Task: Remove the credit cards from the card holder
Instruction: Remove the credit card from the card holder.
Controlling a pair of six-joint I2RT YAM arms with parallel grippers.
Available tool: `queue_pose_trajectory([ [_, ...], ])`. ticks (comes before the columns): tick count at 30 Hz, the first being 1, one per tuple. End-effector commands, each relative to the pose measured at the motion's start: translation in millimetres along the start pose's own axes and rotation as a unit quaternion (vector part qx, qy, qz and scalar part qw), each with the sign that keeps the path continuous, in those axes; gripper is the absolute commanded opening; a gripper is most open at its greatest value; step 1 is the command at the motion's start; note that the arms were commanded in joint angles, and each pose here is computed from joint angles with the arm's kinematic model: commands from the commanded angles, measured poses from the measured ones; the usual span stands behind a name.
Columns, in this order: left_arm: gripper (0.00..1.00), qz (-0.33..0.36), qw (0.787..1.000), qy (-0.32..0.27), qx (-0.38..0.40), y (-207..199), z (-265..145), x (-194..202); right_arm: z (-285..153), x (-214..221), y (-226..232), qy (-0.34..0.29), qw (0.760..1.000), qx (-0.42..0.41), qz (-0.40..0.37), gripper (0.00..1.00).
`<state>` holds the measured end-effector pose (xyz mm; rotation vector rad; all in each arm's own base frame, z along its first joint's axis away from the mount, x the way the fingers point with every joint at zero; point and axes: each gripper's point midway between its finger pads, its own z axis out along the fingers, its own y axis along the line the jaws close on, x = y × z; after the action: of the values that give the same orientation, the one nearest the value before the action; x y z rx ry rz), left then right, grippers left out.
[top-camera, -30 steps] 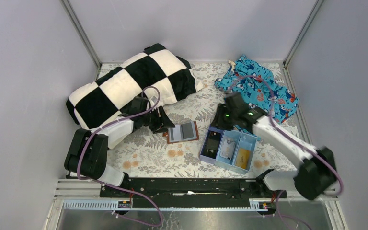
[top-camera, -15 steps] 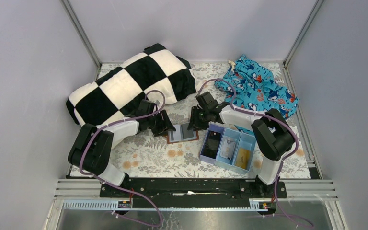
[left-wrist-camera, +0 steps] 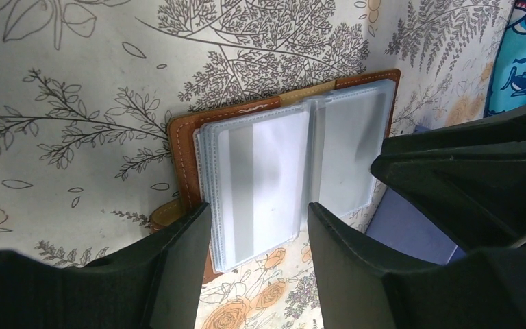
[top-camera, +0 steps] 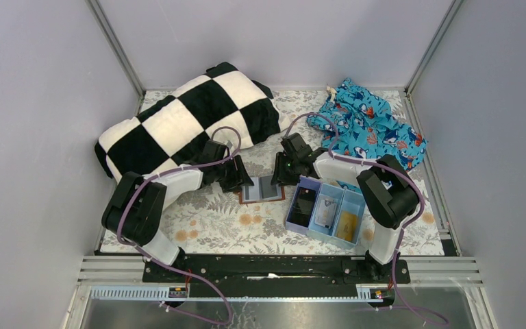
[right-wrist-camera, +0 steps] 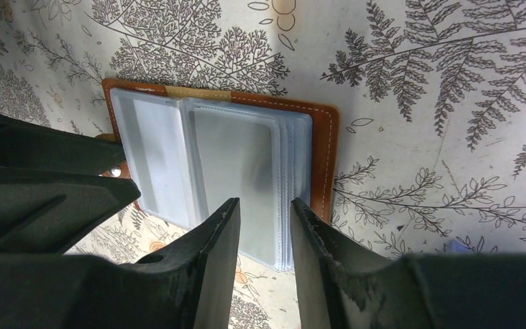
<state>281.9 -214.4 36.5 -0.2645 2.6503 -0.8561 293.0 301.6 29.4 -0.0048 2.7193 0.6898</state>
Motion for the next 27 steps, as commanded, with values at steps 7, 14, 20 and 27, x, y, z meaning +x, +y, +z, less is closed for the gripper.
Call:
queue_pose_trajectory([
  [7,0.58,0.03,0.998,0.008,0.049,-24.8,0.2,-4.4,11.9,0.0,-7.3,-0.004,1.0,0.01,0.007,0.39],
  [14,0.58,0.037,0.992,-0.002,0.124,-54.4,-10.4,-6.8,16.1,3.6,-6.5,0.005,1.0,0.003,0.013,0.38],
  [20,0.58,0.025,0.987,0.002,0.158,-66.9,-11.3,-7.1,18.7,7.4,-4.9,0.01,1.0,-0.005,0.022,0.38],
  [27,0.58,0.015,0.98,0.0,0.196,-83.4,-20.5,-8.8,18.1,7.3,-5.0,0.01,1.0,-0.005,0.022,0.38],
])
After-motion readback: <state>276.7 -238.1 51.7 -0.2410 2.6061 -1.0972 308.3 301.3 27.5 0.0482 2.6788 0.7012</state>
